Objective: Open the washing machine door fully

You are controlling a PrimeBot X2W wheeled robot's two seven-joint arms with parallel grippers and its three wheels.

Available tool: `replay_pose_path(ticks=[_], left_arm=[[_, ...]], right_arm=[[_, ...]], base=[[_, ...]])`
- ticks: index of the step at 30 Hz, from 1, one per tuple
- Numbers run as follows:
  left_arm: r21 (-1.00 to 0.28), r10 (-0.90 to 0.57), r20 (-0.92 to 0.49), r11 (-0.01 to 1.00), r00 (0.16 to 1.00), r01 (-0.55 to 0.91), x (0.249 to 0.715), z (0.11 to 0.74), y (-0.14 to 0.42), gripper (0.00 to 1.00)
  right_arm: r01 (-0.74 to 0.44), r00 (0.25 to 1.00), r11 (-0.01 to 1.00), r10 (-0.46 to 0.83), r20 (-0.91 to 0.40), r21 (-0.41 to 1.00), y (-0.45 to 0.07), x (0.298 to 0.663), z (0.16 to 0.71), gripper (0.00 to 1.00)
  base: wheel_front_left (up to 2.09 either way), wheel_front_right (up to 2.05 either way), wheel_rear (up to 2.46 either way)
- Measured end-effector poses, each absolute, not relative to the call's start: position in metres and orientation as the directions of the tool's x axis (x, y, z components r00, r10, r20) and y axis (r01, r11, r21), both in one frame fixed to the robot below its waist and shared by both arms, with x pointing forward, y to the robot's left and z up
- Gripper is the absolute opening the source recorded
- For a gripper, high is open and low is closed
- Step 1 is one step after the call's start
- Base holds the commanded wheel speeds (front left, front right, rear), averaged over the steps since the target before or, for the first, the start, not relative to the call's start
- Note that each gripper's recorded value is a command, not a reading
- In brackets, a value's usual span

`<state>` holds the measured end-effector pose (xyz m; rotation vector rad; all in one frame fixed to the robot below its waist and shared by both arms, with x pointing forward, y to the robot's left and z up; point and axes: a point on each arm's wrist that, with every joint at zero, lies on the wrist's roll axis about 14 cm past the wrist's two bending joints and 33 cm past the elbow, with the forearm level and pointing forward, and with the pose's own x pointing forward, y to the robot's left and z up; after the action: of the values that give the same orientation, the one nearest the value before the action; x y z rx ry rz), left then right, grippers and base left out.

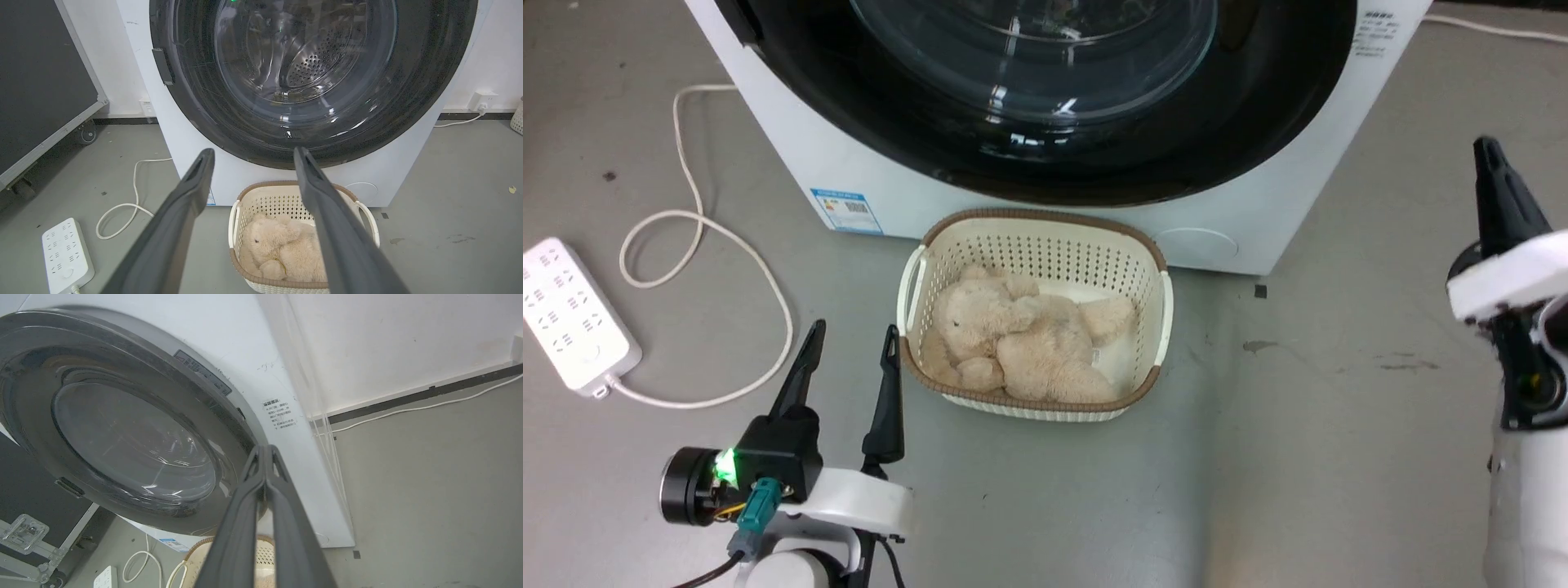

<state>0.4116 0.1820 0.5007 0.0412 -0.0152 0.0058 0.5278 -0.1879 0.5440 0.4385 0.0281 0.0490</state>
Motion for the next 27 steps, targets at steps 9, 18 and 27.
replay_pose_path(ticks=[9, 18, 27], left_arm=[[0.044, 0.009, 0.013, 0.999, 1.0, -0.009, 0.418, 0.494, 0.184, 1.0], [0.041, 0.018, 0.018, 0.999, 1.0, -0.019, 0.424, 0.49, 0.187, 1.0], [0.044, 0.034, 0.015, 0.998, 0.999, -0.035, 0.429, 0.484, 0.193, 1.0]], right_arm=[[-0.039, 0.995, 0.832, 0.081, -0.051, 0.553, -0.18, 0.561, 0.536, 0.0], [-0.035, 0.977, 0.713, 0.17, -0.125, 0.7, -0.165, 0.598, 0.53, 0.0], [-0.027, 0.943, 0.633, 0.274, -0.191, 0.773, -0.152, 0.632, 0.528, 0.0]], base=[[0.0, 0.0, 0.0], [0.0, 0.0, 0.0], [0.0, 0.0, 0.0]])
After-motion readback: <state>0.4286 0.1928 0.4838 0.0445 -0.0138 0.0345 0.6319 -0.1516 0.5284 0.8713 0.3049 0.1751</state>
